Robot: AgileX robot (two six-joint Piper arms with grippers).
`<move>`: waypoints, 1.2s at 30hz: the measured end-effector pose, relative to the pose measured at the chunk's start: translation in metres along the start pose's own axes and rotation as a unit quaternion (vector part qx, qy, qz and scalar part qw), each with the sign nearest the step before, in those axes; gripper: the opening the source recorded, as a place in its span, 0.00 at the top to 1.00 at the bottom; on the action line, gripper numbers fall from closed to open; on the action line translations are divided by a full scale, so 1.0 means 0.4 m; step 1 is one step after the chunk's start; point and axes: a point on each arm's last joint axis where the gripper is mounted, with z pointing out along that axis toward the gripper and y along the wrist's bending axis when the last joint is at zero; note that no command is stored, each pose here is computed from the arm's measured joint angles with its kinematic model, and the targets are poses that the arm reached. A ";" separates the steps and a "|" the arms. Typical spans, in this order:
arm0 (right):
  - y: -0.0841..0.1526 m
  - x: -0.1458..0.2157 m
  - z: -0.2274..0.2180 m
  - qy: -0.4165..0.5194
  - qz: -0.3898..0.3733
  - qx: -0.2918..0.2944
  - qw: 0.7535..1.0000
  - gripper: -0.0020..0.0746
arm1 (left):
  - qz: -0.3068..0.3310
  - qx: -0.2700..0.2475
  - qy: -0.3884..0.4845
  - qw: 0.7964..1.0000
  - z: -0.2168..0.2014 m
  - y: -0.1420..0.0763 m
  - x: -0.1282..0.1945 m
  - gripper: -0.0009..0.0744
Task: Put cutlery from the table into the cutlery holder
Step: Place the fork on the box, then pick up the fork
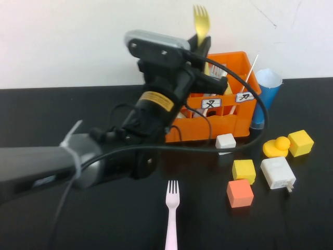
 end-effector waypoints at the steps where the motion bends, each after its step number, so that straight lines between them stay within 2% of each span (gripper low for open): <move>1: 0.000 0.000 0.000 0.000 0.000 0.000 1.000 0.96 | 0.000 0.000 0.007 1.000 0.011 0.000 0.015 0.85; 8: 0.000 0.000 0.000 0.000 0.000 0.000 1.000 0.96 | 0.003 -0.004 0.064 0.998 0.049 0.005 0.116 0.85; 11: 0.000 0.000 0.000 0.000 0.000 0.000 1.000 0.96 | 0.000 -0.010 0.078 0.997 0.050 0.010 0.137 0.79; 15: 0.000 0.000 0.000 0.000 -0.001 0.000 1.000 0.96 | -0.014 -0.028 0.084 0.996 0.050 0.019 0.141 0.67; 18: 0.000 0.000 0.000 0.000 -0.001 0.000 1.000 0.96 | -0.026 -0.044 0.093 0.994 0.049 0.027 0.133 0.64; 23: 0.000 0.000 0.000 0.000 -0.001 0.000 1.000 0.96 | -0.007 -0.042 0.084 0.996 0.043 0.025 0.042 0.63; 29: 0.000 0.000 0.000 0.000 -0.002 0.000 1.000 0.96 | 0.045 -0.012 0.094 0.994 0.001 -0.004 -0.128 0.66; 33: -0.001 0.000 0.000 0.000 -0.006 0.002 1.000 0.96 | 0.074 0.026 0.145 0.986 -0.069 -0.028 -0.250 0.80; 36: 0.000 0.000 0.000 0.000 0.006 -0.001 1.000 0.96 | 0.087 0.057 0.196 0.975 -0.130 -0.043 -0.311 0.93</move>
